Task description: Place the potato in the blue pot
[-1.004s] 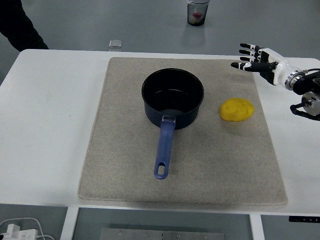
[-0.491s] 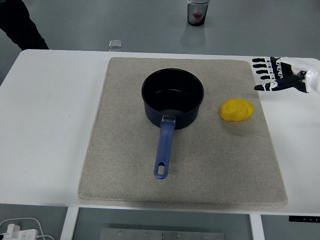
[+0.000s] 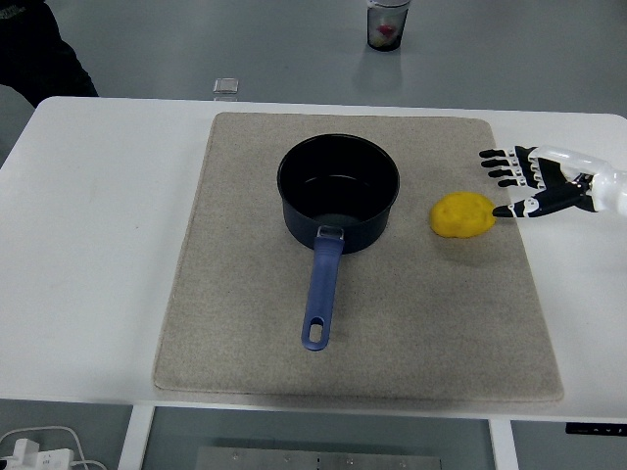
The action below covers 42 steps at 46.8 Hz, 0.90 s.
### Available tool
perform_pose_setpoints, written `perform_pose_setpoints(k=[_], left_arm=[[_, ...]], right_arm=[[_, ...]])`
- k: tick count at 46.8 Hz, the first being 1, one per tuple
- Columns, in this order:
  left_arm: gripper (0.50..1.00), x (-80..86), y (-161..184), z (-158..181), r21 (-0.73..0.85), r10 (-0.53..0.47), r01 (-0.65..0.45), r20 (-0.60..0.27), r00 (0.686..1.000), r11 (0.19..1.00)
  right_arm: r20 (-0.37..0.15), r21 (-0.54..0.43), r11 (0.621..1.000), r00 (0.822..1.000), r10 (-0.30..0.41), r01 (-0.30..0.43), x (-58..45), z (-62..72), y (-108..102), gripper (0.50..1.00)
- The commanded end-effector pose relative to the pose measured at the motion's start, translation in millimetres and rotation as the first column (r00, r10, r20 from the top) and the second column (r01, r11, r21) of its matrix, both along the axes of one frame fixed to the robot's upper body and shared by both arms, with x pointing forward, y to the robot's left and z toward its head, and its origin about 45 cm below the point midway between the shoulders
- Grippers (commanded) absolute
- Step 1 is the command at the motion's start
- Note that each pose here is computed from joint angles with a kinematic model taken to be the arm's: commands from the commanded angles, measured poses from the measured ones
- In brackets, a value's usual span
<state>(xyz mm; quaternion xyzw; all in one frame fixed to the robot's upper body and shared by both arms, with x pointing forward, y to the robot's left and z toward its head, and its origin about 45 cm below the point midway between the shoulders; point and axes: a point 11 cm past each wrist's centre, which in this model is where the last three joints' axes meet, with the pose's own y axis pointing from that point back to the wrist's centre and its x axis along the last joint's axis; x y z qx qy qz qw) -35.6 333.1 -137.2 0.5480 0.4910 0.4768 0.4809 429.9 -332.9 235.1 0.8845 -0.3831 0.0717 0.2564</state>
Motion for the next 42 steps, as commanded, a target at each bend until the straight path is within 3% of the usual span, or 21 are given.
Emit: perform_pose_setpoints(k=[1, 9, 24, 42], left_arm=[[0.996, 0.0, -0.4, 0.0, 0.0, 0.0, 0.0, 0.0, 1.0, 1.0], [0.996, 0.0, 0.2, 0.0, 0.001, 0.0, 0.0, 0.0, 1.0, 1.0], [0.996, 0.0, 0.2, 0.0, 0.001, 0.0, 0.0, 0.0, 1.0, 1.0], [0.996, 0.0, 0.2, 0.0, 0.001, 0.0, 0.0, 0.0, 1.0, 1.0]], right_arm=[[0.021, 0.0, 1.0, 1.0, -0.002, 0.002, -0.1, -1.5, 0.1, 0.95], [0.064, 0.0, 1.0, 0.998, -0.013, 0.013, 1.7, -0.5, 0.9, 0.948], [0.122, -0.021, 1.0, 0.992, 0.021, -0.018, -5.4, -19.1, 12.6, 0.944], [0.131, -0.007, 1.0, 0.991, 0.02, -0.019, -8.3, -32.7, 26.9, 0.942]])
